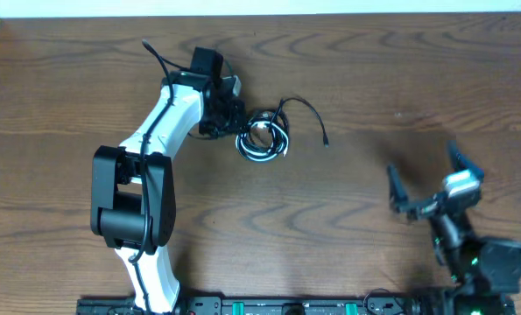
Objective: Untangle cables
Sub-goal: 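Move the right gripper leftward toward the cable bundle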
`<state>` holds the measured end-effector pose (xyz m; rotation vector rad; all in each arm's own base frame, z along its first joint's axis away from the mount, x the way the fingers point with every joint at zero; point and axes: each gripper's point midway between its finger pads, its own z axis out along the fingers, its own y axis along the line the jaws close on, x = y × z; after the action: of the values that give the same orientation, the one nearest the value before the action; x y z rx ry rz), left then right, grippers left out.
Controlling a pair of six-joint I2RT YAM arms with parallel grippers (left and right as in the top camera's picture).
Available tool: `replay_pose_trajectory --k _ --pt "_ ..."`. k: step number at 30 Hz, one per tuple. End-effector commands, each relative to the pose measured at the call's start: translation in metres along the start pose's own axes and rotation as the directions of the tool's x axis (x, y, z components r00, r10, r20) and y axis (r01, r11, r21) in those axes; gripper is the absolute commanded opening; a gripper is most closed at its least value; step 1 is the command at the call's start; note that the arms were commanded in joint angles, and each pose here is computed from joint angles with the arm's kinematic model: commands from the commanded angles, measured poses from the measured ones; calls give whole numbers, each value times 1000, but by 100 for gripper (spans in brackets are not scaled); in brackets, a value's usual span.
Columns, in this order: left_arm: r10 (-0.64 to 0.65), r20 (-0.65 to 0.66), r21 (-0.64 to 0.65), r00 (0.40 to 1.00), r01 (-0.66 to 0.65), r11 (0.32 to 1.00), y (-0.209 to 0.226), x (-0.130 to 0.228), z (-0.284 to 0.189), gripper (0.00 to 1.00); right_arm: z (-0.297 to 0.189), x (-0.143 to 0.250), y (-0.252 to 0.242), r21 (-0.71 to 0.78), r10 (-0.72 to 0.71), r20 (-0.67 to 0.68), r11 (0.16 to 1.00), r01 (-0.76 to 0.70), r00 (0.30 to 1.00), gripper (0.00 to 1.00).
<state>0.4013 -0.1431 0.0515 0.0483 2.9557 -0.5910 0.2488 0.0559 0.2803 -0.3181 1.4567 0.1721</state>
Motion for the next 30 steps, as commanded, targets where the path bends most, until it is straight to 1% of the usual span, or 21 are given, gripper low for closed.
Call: replay_pose_trajectory --k 1,2,3,4,6,7,8,11,14,17,19,20,21,22,23,24,25,26,27,28,30 --pt "3 -17 7 1000 -3 1000 -1 3 5 51 20 -29 0 -56 23 -17 998 -24 1000 99" --pt "3 -17 7 1000 -3 1000 -1 3 5 54 30 -34 2 -88 39 -36 995 -42 999 99" --pt "3 -17 7 1000 -3 1000 -1 3 5 60 44 -37 2 -116 85 -75 989 -93 994 99" --pt "3 -17 7 1000 -3 1000 0 3 5 65 51 -37 1 -122 117 -100 984 -129 988 99" --pt "3 -17 7 1000 -3 1000 0 3 5 69 65 -33 1 -131 192 -171 968 -215 966 99" --pt "3 -17 7 1000 -3 1000 0 3 5 75 72 -29 1 -135 214 -203 960 -244 956 99" --pt "3 -16 7 1000 -3 1000 -1 3 5 77 80 -24 2 -143 230 -240 952 -269 943 99" --pt "6 -13 40 1000 -5 999 -6 1 5 82 97 -3 10 -194 255 -340 923 -333 905 99" --pt "9 -29 156 1000 -5 988 -26 4 3 87 109 17 23 -266 267 -400 881 -390 877 99" --pt "11 -40 204 999 -3 979 -35 6 2 90 116 39 24 -253 285 -455 867 -430 843 99" --pt "14 -41 190 999 -6 982 -32 6 2 90 119 51 25 -193 392 -509 816 -545 766 99" --pt "8 -45 161 999 0 987 -26 8 2 90 120 58 30 -127 499 -558 738 -663 663 99" --pt "5 -44 149 999 2 989 -23 7 3 90 121 62 31 -96 540 -574 702 -706 615 99" --pt "3 -42 136 999 3 991 -21 7 3 90 123 67 31 -78 557 -581 688 -721 594 99" --pt "3 -42 133 999 3 991 -20 7 3 90 124 71 30 -69 560 -587 686 -725 585 94" --pt "2 -42 134 999 4 991 -20 7 3 90 126 77 30 -55 565 -593 682 -730 573 84" --pt "-6 -45 135 999 12 991 -20 8 3 90 129 87 30 -17 592 -609 655 -755 527 74" --pt "-5 -48 141 999 12 990 -21 8 2 89 130 94 32 9 609 -621 636 -772 494 68" --pt "-6 -49 139 999 13 990 -21 9 2 85 131 101 35 28 616 -634 621 -783 467 60" --pt "-6 -49 139 999 13 990 -21 9 2 78 132 107 38 40 619 -646 611 -790 446 52" --pt "-8 -44 116 999 14 993 -16 8 3 78 134 119 47 57 615 -673 597 -800 411 43"
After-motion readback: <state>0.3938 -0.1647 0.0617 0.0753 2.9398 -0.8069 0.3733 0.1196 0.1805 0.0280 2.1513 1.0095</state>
